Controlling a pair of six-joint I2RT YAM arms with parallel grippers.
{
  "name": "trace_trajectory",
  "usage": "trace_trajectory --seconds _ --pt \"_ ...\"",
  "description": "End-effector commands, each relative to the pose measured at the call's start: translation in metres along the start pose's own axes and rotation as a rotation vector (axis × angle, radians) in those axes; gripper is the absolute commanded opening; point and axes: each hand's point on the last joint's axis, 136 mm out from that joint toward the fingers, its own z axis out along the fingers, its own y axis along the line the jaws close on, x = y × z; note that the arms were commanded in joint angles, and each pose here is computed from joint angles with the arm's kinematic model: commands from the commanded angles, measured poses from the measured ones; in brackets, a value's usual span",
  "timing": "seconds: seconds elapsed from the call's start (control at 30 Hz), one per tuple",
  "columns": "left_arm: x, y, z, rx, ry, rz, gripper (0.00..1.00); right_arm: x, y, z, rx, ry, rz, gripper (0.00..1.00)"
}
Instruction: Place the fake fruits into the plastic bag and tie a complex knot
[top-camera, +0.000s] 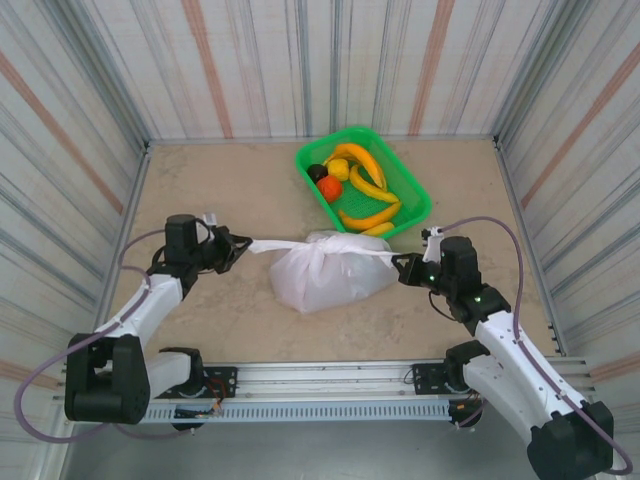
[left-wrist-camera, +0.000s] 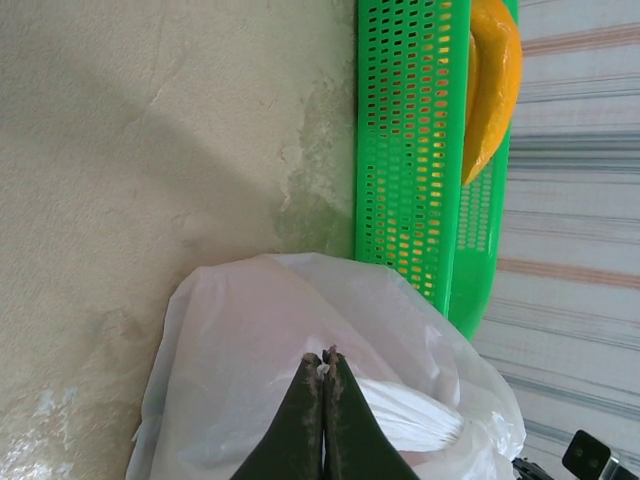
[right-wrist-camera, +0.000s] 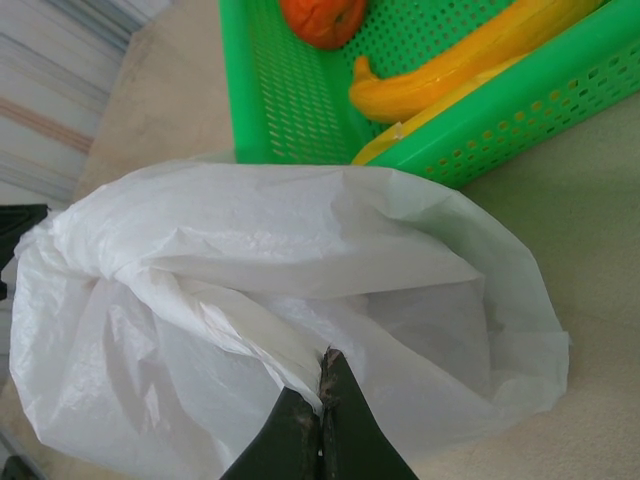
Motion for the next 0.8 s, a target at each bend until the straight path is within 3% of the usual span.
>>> trace_trajectory --seconds 0.0,0.03,0.13,0.33,0.43,0.63,0.77 --pt "-0.046 0.006 -0.017 -0.088 -0.216 0.052 0.17 -0.026 -0.013 -0.009 0.088 -0.082 -0.025 0.15" --pt "-0.047 0.001 -0.019 -0.074 -0.216 0.064 0.28 -0.028 -0.008 -0.011 0.075 -0.080 -0.043 0.27" --pt "-0.052 -0.017 -0.032 -0.034 -0.232 0.093 0.40 -0.038 0.004 -0.021 0.059 -0.092 -0.091 0.56" --pt "-0.068 -0.041 -0.080 -0.070 -0.358 0.187 0.57 -0.072 0.026 -0.052 0.070 -0.163 -0.181 0.89" --pt "-0.074 -0.051 -0.105 -0.088 -0.433 0.252 0.66 -0.094 0.030 -0.067 0.094 -0.215 -0.196 0.99" --pt "-0.076 -0.064 -0.132 -0.123 -0.531 0.457 0.86 -0.127 0.019 -0.084 0.183 -0.301 -0.208 0.99" --pt "-0.078 -0.068 -0.145 -0.154 -0.578 0.544 0.91 -0.137 -0.014 -0.093 0.340 -0.365 -0.172 0.99"
